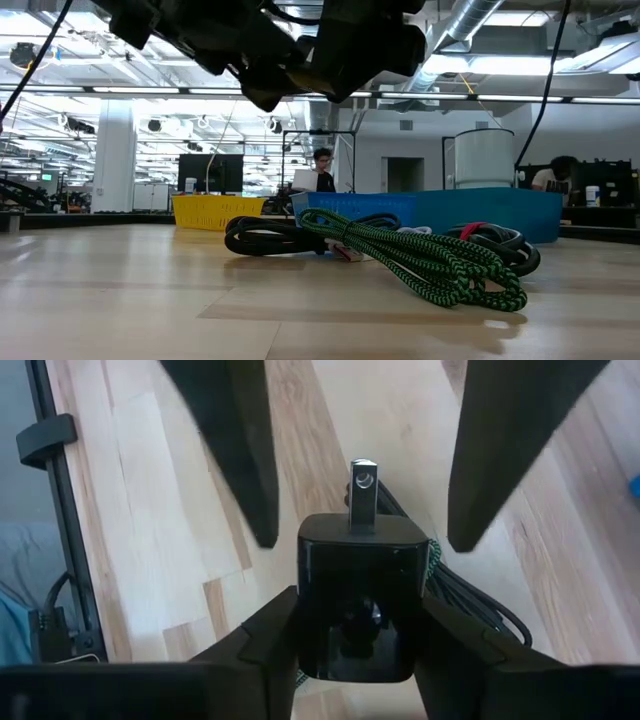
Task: Pick and place items into bin
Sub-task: Put the black charger adapter into the yellow bin
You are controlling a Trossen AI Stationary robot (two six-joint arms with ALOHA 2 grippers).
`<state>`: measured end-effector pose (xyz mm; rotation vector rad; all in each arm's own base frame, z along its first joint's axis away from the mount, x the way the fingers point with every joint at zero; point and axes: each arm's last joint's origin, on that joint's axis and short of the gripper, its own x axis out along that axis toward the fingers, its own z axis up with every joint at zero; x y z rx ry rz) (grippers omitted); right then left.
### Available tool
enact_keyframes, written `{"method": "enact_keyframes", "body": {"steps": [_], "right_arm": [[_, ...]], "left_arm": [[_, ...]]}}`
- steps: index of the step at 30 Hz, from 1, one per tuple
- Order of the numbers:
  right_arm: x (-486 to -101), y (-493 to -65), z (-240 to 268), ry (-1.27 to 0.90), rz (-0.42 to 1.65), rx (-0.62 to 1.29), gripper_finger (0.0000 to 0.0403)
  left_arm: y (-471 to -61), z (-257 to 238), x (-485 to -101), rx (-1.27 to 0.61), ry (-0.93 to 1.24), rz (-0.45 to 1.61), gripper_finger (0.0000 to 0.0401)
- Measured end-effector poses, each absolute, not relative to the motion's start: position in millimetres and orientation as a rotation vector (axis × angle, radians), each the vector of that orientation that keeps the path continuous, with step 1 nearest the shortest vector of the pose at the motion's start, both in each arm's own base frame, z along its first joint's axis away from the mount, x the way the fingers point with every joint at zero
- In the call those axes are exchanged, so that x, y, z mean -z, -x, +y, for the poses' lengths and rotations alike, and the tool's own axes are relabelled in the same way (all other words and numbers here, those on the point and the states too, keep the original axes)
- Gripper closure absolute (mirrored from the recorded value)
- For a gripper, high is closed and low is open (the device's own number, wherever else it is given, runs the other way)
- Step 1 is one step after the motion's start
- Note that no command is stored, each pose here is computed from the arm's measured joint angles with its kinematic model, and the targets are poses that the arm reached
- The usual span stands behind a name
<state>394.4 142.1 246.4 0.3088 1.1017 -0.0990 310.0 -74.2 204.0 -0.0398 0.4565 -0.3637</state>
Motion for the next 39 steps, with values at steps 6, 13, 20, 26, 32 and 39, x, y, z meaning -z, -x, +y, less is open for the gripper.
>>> {"method": "enact_keyframes", "body": {"steps": [6, 13, 20, 26, 32, 39], "right_arm": [[-246.4, -394.2, 142.6, -0.307, 1.102, 0.097, 0.0254], [-246.4, -394.2, 142.6, -0.305, 1.102, 0.096, 0.0257], [-246.4, -394.2, 142.6, -0.305, 1.102, 0.096, 0.0251], [-246.4, -394.2, 142.4, -0.300, 1.102, 0.093, 0.0257], [-246.4, -394.2, 142.4, -0.299, 1.102, 0.092, 0.0254], [-246.4, -394.2, 142.4, -0.299, 1.102, 0.092, 0.0257]], "left_arm": [[-308.3, -73.5, -200.4, 0.353, 0.027, 0.497, 0.0156], [-300.3, -71.6, -214.6, 0.353, 0.010, 0.476, 0.0156], [-296.0, -70.4, -225.5, 0.350, 0.008, 0.438, 0.0157], [-296.6, -70.5, -224.3, 0.347, 0.009, 0.423, 0.0178], [-296.4, -70.4, -223.6, 0.347, 0.009, 0.427, 0.0204], [-295.8, -69.7, -221.4, 0.319, 0.010, 0.450, 0.0211]]}}
